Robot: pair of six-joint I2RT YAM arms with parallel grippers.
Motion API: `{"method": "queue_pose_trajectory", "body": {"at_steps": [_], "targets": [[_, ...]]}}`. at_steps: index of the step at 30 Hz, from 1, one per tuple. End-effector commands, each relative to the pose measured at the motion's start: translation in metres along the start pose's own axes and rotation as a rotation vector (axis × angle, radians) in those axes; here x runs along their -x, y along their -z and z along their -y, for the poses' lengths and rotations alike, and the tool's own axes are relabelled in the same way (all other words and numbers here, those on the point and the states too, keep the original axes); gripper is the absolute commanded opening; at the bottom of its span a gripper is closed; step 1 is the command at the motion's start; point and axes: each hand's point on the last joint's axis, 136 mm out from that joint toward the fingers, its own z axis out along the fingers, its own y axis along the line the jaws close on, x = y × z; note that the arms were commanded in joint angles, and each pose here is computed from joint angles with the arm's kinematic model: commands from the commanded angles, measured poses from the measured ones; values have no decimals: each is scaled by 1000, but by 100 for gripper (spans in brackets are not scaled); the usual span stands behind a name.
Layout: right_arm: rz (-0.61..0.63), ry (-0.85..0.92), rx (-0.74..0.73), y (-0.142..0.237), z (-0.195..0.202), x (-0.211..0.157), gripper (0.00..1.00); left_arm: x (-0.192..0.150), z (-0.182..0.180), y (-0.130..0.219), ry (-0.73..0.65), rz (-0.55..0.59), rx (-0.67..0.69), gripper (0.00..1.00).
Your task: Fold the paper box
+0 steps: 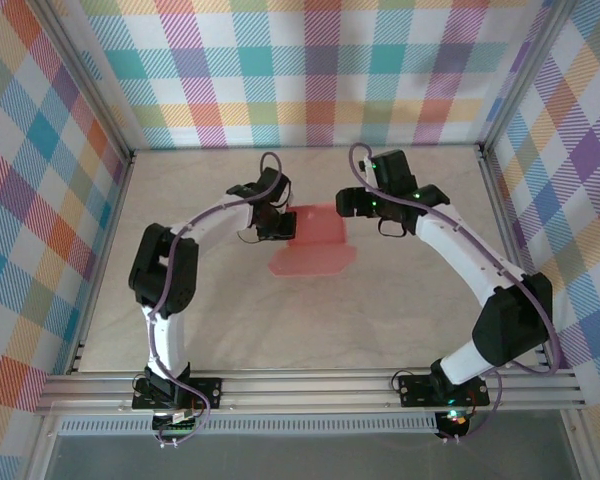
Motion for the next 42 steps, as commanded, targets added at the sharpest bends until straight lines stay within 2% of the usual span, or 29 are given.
{"method": "queue_pose_trajectory", "body": {"at_steps": [1,10,16,19,20,25,30,32,34,36,37,39,42], "targets": [[21,-44,46,13,-1,-1,83,-47,-21,6,-108,-267,91,0],[-51,-13,-27,-5,18,-30,83,-78,-60,24,-202,-489,304,0],[-60,2,-19,-10,17,-31,83,-95,-61,17,-230,-608,285,0],[-60,15,-11,-11,16,-29,83,-92,-65,17,-245,-628,313,0],[-60,19,-8,-11,15,-29,83,-90,-64,17,-245,-625,314,7],[-64,54,30,-12,9,-30,83,-69,-42,24,-245,-530,234,39],[-86,105,97,-16,-2,-35,84,-51,-20,44,-259,-410,161,58],[-93,131,133,-18,-8,-36,84,-44,-15,54,-264,-357,146,62],[-99,155,167,-22,-14,-35,84,-34,-12,64,-261,-279,148,74],[-102,176,208,-27,-20,-35,84,-25,-11,74,-242,-201,141,82],[-102,183,229,-29,-24,-34,84,-19,-12,80,-228,-153,142,89],[-114,196,247,-37,-30,-35,84,-9,-19,89,-189,-61,163,91],[-178,214,196,-58,-30,-41,83,2,-39,106,-132,68,233,92]]}}
